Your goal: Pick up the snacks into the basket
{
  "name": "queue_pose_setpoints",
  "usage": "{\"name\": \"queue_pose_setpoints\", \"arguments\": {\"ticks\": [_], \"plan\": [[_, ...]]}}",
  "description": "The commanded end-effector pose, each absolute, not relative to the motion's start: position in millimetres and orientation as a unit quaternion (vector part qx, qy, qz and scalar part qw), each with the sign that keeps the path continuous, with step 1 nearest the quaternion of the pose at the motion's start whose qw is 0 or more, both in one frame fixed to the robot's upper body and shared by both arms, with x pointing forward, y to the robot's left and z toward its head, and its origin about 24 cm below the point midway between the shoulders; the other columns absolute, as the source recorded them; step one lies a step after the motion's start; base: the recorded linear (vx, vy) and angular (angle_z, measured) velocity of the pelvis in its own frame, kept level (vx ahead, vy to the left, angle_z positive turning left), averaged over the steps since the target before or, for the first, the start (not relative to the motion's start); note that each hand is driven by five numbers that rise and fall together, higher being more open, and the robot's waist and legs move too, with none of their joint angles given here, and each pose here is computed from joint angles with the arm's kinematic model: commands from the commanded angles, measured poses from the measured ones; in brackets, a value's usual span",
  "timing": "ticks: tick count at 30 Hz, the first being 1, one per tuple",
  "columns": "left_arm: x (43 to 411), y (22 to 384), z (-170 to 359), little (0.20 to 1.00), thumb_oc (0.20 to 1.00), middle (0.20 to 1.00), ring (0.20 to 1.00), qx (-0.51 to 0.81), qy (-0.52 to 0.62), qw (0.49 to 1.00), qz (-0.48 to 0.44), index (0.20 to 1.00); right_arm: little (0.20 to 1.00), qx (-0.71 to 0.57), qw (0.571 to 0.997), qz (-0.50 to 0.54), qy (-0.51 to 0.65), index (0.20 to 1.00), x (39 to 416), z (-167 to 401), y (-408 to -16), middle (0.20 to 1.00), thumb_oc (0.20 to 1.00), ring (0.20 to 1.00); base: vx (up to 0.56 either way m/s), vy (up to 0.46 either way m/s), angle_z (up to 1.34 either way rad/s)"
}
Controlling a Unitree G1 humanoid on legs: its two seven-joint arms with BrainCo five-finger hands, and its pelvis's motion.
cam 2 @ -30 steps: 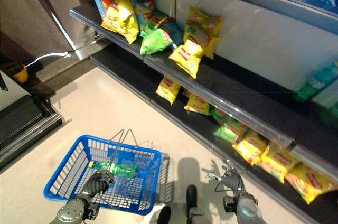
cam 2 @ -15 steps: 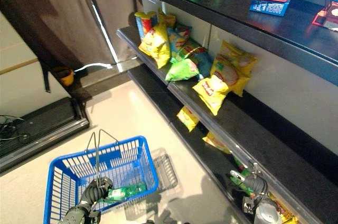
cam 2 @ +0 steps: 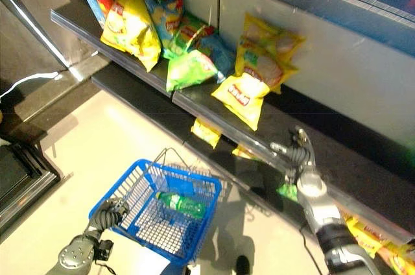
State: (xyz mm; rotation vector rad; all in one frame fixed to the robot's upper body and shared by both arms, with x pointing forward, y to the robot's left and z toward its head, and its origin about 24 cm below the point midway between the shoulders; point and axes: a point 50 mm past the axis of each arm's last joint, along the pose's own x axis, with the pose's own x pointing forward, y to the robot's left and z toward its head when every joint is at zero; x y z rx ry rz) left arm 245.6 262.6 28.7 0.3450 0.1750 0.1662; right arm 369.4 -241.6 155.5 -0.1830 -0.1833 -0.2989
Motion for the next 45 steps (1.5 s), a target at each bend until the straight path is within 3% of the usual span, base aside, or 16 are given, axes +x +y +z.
{"name": "queue_pose_setpoints", "arguments": {"ticks": [1,19,38,39,40,41,42,45], "plan": [[250,267,86,0.200,0.200,0.200,0.200,0.144,-0.067,0.979,0.127,0.200,1.000,-0.105,0.964,-0.186,-0.157,1.000,379,214,-260,1.000,1.000,1.000,0.04,0.003,-0.76],[265,240,118,0.200,0.200,0.200,0.200,0.112,-0.146,0.979,0.081,0.200,1.000,-0.052,0.942,-0.220,-0.248,1.000,388,325,-268,1.000,1.000,1.000,0.03,-0.028,0.16],[278,216,138,0.200,0.200,0.200,0.200,0.110,-0.187,0.976,0.019,0.200,1.000,-0.066,0.923,-0.233,-0.300,1.000,369,364,-287,1.000,1.000,1.000,0.05,-0.085,0.35],[278,216,139,0.200,0.200,0.200,0.200,0.107,-0.188,0.976,0.018,0.200,0.953,-0.070,0.922,-0.233,-0.300,0.953,368,366,-288,0.953,0.953,0.953,0.02,-0.072,0.42],[278,216,139,0.200,0.200,0.200,0.200,0.107,-0.188,0.976,0.018,0.200,0.849,-0.070,0.922,-0.233,-0.300,0.849,368,366,-288,0.849,0.849,0.849,0.02,-0.043,0.28],[278,216,140,0.200,0.200,0.200,0.200,0.106,-0.190,0.976,0.017,0.200,0.570,-0.071,0.922,-0.234,-0.299,0.570,368,366,-288,0.570,0.570,0.570,0.03,-0.052,0.21],[279,215,141,0.200,0.200,0.200,0.200,0.106,-0.191,0.976,0.015,0.200,0.200,-0.069,0.924,-0.232,-0.297,0.200,370,367,-287,0.200,0.200,0.200,0.04,-0.069,0.21],[280,214,141,0.200,0.200,0.200,0.200,0.105,-0.189,0.976,0.011,0.200,0.200,-0.069,0.926,-0.226,-0.296,0.200,370,366,-286,0.200,0.200,0.200,0.02,-0.051,0.09]]}}
